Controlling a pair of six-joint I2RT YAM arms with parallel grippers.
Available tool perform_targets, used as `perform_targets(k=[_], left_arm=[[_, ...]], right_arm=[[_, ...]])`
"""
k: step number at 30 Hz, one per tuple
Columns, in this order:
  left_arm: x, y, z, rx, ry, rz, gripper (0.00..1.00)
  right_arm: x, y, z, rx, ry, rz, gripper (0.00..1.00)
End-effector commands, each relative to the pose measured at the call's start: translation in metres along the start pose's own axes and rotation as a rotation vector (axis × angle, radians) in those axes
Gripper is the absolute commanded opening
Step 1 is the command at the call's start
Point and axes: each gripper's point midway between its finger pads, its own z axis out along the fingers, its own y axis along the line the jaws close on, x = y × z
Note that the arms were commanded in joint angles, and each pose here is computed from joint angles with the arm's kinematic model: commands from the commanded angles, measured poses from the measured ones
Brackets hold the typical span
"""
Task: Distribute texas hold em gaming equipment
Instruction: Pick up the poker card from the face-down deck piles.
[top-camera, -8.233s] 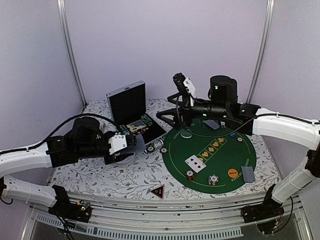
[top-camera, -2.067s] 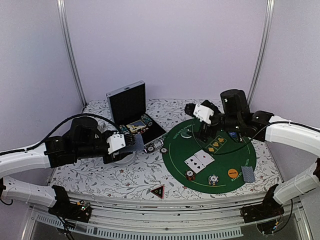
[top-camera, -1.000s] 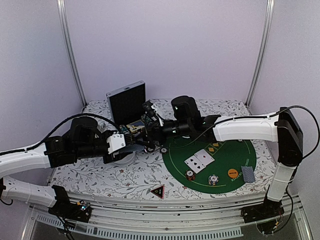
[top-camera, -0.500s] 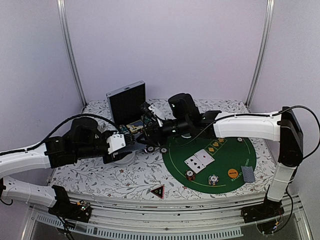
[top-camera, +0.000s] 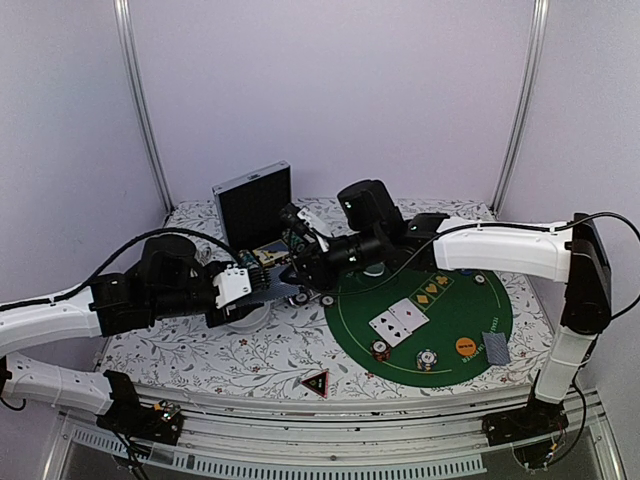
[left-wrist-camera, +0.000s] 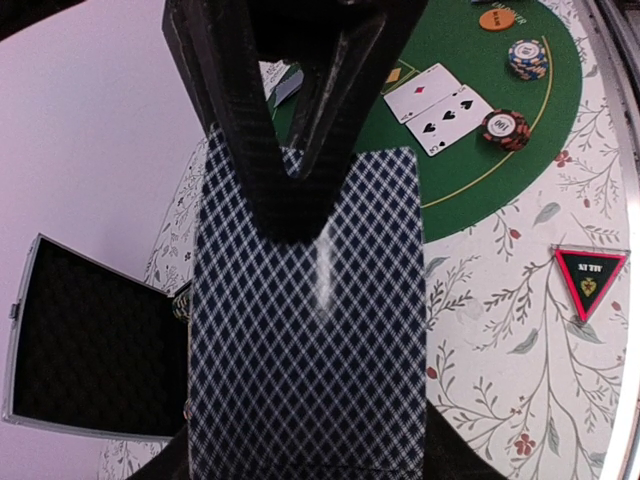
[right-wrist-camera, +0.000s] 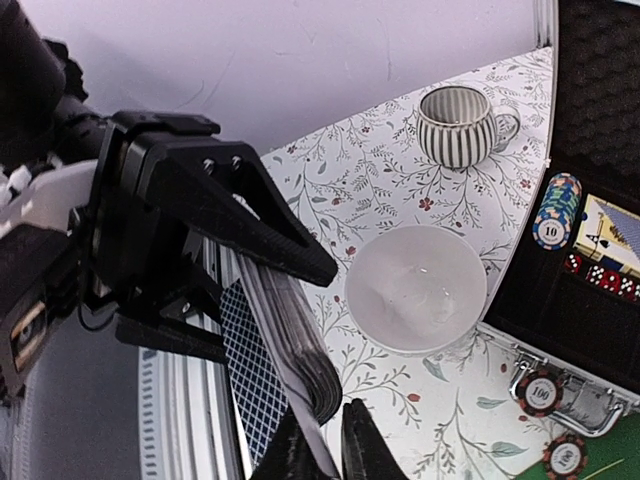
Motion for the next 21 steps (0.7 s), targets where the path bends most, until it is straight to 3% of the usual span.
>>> perform_targets(k=[1,9,21], left_arm=[[-0.01,0.003,-0.003,-0.011,-0.046,0.005,0.53],[-0.01,0.002,-0.003,-0.007,-0.048,0.006,0.53],[-0.01,0.002,-0.003,-0.008,-0.046,0.005,0.53]], right_arm=[[-0.019,0.008,-0.018,0.008,-0.017,-0.027,0.06],[-0.024,0.013,-0.031,0.02,-0.006,-0.055,0.02],[-0.057,0.018,-0.084,0.012,-0.095,-0.131,0.02]])
